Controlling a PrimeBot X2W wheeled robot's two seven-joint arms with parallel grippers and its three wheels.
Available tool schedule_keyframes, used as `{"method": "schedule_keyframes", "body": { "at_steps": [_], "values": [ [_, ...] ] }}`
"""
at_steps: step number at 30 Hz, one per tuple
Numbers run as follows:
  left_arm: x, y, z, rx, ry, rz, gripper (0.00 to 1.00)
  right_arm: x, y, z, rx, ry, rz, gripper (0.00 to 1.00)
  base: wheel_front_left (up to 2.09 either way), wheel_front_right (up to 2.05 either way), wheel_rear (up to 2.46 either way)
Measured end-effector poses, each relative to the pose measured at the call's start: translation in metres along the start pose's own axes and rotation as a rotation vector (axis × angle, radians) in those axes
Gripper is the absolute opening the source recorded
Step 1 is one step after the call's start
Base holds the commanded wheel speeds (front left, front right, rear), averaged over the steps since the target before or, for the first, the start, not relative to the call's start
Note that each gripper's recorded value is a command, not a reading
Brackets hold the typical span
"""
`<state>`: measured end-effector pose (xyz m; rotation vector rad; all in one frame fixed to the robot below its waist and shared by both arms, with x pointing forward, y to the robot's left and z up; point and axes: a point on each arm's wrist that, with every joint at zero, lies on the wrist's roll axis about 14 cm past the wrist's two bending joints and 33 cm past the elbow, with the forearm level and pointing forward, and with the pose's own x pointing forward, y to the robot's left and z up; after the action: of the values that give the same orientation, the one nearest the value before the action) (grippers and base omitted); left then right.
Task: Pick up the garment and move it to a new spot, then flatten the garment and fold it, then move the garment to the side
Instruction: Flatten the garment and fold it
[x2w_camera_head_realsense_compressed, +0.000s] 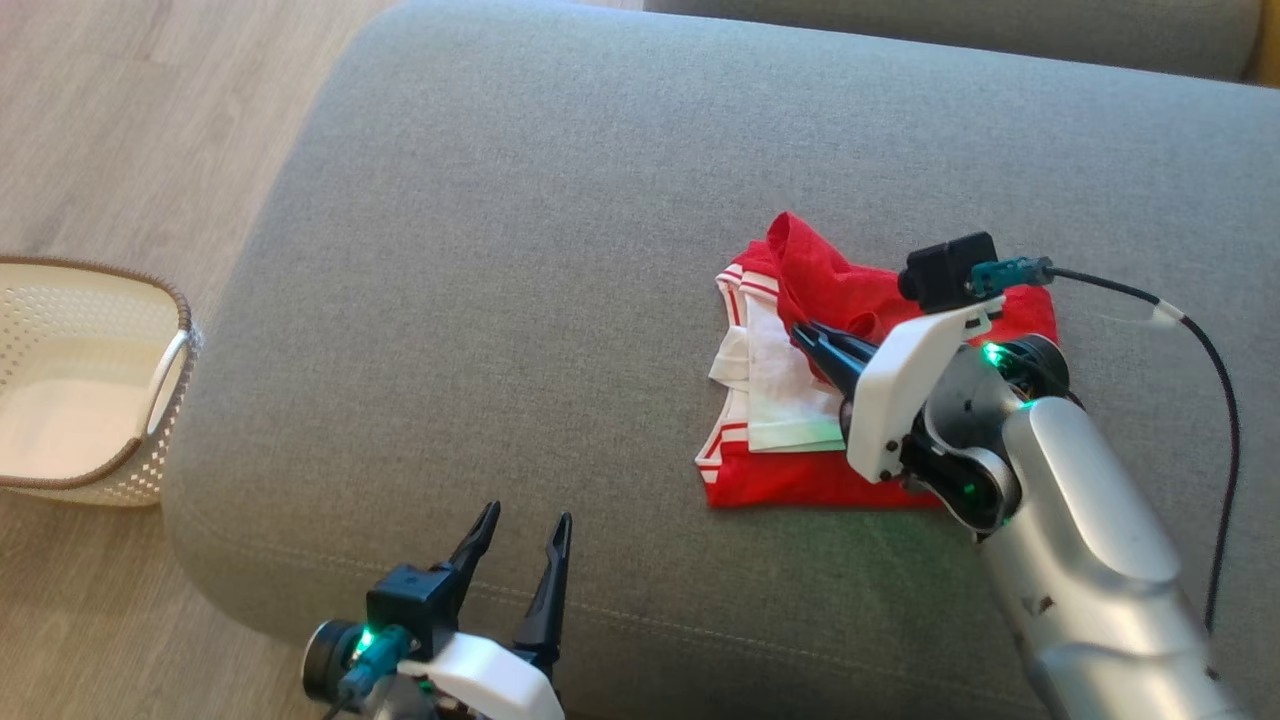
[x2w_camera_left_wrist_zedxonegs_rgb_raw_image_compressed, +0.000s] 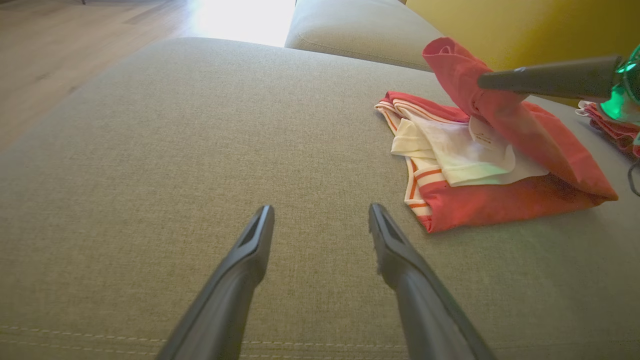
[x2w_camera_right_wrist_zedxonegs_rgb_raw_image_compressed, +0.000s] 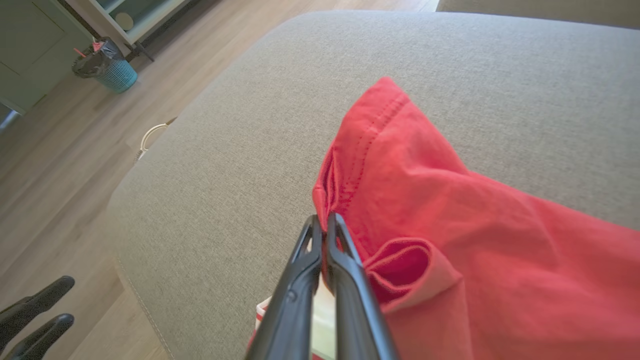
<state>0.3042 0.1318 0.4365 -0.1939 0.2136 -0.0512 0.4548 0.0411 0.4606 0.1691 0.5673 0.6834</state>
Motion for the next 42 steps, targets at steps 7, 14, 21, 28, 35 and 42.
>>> {"method": "schedule_keyframes", "body": {
  "at_steps": [7, 14, 21, 28, 35, 42],
  "values": [
    [0.003, -0.005, -0.001, -0.007, 0.002, -0.01, 1.0, 0.007, 0.011, -0.003, 0.059, -0.004, 0.051, 0.99, 0.0, 0.0, 0.0],
    [0.007, -0.012, 0.002, -0.002, -0.005, -0.04, 1.0, -0.004, 0.011, 0.013, 0.073, -0.071, 0.054, 1.0, 0.0, 0.0, 0.0],
    [0.012, -0.016, 0.007, 0.002, -0.021, -0.058, 1.0, -0.039, -0.019, 0.073, -0.063, -0.293, -0.055, 1.0, 0.0, 0.0, 0.0],
    [0.015, -0.022, 0.013, 0.009, -0.04, -0.081, 1.0, -0.075, -0.08, 0.049, -0.152, -0.294, -0.244, 1.0, 0.0, 0.0, 0.0],
    [0.013, -0.02, 0.018, 0.012, -0.056, -0.073, 1.0, -0.076, -0.088, 0.041, -0.157, -0.339, -0.27, 1.0, 0.0, 0.0, 0.0],
    [0.007, -0.003, 0.044, -0.087, -0.147, 0.018, 1.0, -0.103, -0.081, 0.045, -0.142, -0.526, -0.291, 1.0, 0.0, 0.0, 0.0]
  ]
}}
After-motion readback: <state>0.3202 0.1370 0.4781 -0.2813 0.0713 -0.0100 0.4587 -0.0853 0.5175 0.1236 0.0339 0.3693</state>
